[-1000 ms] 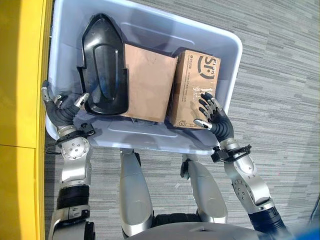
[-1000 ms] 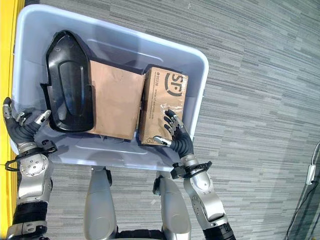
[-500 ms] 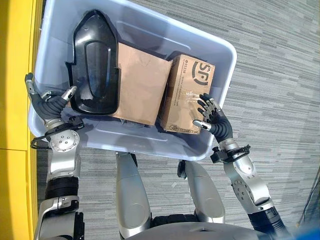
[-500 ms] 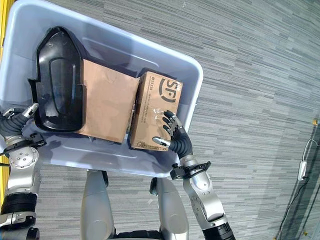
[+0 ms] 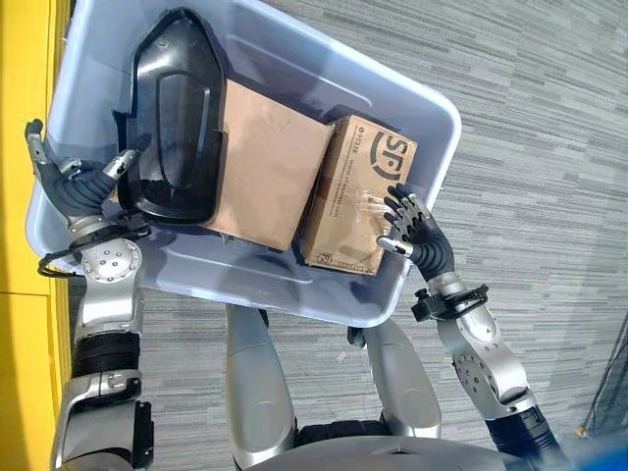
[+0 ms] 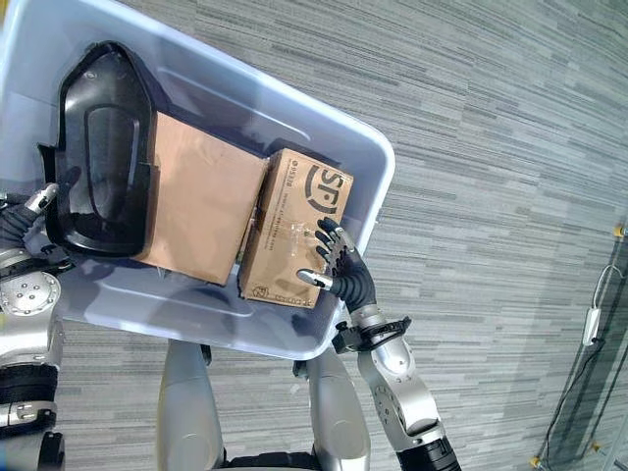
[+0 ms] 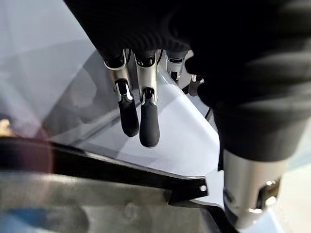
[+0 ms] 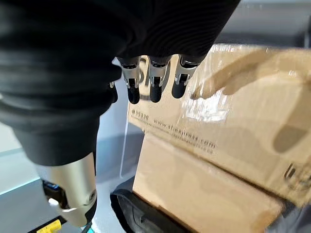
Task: Move parts from the plastic box to the shelf.
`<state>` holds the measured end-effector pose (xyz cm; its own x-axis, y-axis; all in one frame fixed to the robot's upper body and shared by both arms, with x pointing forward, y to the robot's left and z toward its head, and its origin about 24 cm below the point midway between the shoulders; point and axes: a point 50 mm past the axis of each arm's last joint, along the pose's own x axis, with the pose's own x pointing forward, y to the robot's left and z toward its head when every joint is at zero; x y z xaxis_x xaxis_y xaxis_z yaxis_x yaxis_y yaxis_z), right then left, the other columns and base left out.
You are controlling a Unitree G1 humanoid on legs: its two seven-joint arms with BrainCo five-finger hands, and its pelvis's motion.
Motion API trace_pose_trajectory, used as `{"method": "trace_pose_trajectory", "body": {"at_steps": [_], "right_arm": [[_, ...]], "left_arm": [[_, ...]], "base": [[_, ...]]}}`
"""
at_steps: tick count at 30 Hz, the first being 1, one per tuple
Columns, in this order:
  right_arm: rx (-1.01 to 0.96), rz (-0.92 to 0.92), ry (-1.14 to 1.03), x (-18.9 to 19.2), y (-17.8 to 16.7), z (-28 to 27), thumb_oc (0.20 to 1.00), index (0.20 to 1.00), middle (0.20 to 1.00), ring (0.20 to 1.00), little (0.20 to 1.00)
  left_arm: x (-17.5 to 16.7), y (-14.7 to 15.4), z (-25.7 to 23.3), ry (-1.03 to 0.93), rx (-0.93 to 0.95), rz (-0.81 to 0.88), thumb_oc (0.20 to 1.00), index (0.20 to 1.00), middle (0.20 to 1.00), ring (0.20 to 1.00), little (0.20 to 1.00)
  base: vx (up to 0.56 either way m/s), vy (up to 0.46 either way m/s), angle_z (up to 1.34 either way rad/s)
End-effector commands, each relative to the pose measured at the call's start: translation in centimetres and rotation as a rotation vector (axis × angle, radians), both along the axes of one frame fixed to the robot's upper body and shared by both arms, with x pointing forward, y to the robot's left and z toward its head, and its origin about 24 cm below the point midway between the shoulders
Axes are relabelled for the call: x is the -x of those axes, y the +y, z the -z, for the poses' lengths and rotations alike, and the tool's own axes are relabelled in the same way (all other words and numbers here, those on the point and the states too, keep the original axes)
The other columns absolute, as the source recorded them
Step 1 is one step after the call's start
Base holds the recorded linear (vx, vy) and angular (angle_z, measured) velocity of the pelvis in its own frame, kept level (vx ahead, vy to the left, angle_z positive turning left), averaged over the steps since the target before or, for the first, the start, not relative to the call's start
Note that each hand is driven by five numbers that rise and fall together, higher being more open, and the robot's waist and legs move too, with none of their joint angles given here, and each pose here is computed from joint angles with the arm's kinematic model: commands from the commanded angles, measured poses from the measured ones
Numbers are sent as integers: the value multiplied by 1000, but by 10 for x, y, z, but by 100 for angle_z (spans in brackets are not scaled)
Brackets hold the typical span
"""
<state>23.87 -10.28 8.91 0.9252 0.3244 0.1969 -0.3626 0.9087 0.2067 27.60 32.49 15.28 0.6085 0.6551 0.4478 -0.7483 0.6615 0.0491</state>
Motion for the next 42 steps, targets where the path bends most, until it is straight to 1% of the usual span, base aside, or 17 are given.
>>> {"method": "trace_pose_trajectory", "body": {"at_steps": [1, 8, 10, 14, 15, 18, 21, 22, 25, 29, 36, 42], "right_arm": [[-55, 32, -96, 3, -9, -19, 1000, 1000, 1000, 1000, 1000], [-34, 52, -123, 0, -12, -25, 1000, 1000, 1000, 1000, 1000], [-21, 62, -132, 0, -14, -26, 1000, 1000, 1000, 1000, 1000], [-9, 72, -128, 1, -16, -25, 1000, 1000, 1000, 1000, 1000], [-4, 77, -136, 1, -18, -26, 1000, 1000, 1000, 1000, 1000], [-3, 82, -144, 0, -19, -28, 1000, 1000, 1000, 1000, 1000], [6, 93, -143, 2, -21, -27, 1000, 1000, 1000, 1000, 1000], [12, 101, -141, 2, -24, -27, 1000, 1000, 1000, 1000, 1000], [14, 104, -136, 3, -25, -26, 1000, 1000, 1000, 1000, 1000], [20, 122, -134, 3, -29, -26, 1000, 1000, 1000, 1000, 1000], [15, 131, -128, 4, -31, -25, 1000, 1000, 1000, 1000, 1000], [16, 129, -129, 4, -30, -25, 1000, 1000, 1000, 1000, 1000]], "left_arm": [[7, 7, 20, 97, 0, -47, 1000, 1000, 1000, 1000, 1000], [16, -10, 9, -2, 1, -20, 1000, 1000, 1000, 1000, 1000], [19, -19, 13, -18, 28, 20, 1000, 1000, 1000, 1000, 1000], [22, -26, 22, -12, 72, 49, 1000, 1000, 1000, 1000, 1000], [24, -35, 27, -11, 106, 96, 1000, 1000, 1000, 1000, 1000], [24, -37, 28, -11, 114, 110, 1000, 1000, 1000, 1000, 1000], [26, -43, 38, 28, 131, 145, 1000, 1000, 1000, 1000, 1000], [27, -47, 47, 54, 163, 177, 1000, 1000, 1000, 1000, 1000], [26, -53, 52, 67, 189, 216, 1000, 1000, 1000, 1000, 1000], [27, -66, 56, 106, 180, 301, 1000, 1000, 1000, 1000, 1000], [27, -69, 51, 109, 133, 319, 1000, 1000, 1000, 1000, 1000], [26, -65, 43, 79, 112, 288, 1000, 1000, 1000, 1000, 1000]], "base": [[0, 0, 0], [0, 0, 0], [0, 0, 0], [0, 0, 0], [0, 0, 0], [0, 0, 0], [0, 0, 0], [0, 0, 0], [0, 0, 0], [-5, -9, 2], [0, 0, 0], [0, 0, 0]]}}
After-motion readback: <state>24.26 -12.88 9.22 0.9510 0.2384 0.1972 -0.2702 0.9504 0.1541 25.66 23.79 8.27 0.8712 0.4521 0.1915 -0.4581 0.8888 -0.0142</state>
